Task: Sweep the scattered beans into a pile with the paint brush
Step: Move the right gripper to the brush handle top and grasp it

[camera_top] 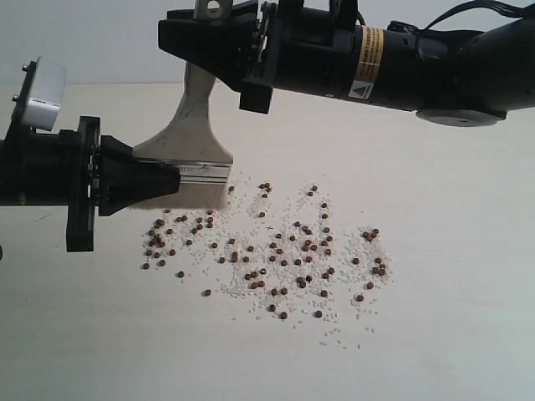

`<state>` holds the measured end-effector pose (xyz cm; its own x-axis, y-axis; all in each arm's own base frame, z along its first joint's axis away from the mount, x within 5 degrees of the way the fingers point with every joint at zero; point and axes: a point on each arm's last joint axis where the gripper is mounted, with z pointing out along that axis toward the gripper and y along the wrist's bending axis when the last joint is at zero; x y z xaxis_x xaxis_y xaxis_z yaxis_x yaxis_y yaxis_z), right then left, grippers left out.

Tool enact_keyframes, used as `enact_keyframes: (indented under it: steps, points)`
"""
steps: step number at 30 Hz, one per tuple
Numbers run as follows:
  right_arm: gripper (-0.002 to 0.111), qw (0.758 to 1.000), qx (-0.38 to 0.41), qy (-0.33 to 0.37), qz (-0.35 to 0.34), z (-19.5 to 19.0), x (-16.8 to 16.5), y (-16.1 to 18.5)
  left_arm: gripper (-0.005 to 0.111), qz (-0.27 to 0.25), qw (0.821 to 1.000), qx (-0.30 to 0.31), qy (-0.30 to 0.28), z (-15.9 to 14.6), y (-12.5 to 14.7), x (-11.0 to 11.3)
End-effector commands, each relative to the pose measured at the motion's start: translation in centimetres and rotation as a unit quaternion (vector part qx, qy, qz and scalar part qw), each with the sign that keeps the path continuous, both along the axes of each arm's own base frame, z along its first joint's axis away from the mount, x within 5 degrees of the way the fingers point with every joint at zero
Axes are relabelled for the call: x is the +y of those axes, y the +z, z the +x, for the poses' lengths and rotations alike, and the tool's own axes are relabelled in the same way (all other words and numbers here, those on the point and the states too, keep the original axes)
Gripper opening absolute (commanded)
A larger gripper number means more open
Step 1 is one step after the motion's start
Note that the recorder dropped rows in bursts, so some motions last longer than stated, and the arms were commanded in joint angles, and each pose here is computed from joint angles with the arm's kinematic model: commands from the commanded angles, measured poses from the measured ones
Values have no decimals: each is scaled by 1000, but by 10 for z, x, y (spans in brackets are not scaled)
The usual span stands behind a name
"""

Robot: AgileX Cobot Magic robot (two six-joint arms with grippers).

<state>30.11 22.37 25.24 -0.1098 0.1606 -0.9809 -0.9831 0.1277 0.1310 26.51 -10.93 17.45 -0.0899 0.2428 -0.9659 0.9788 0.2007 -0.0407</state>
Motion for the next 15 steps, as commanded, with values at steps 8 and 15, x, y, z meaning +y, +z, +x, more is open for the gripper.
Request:
enact_keyframes:
  steps: [8, 15]
  points:
    - [0, 1000, -11, -4, -12, 2, 0, 0, 9, -25, 1000, 0, 18, 3, 5, 0]
    - [0, 1000, -5, -12, -3, 3, 0, 1, 57, -25, 999, 7, 18, 3, 5, 0]
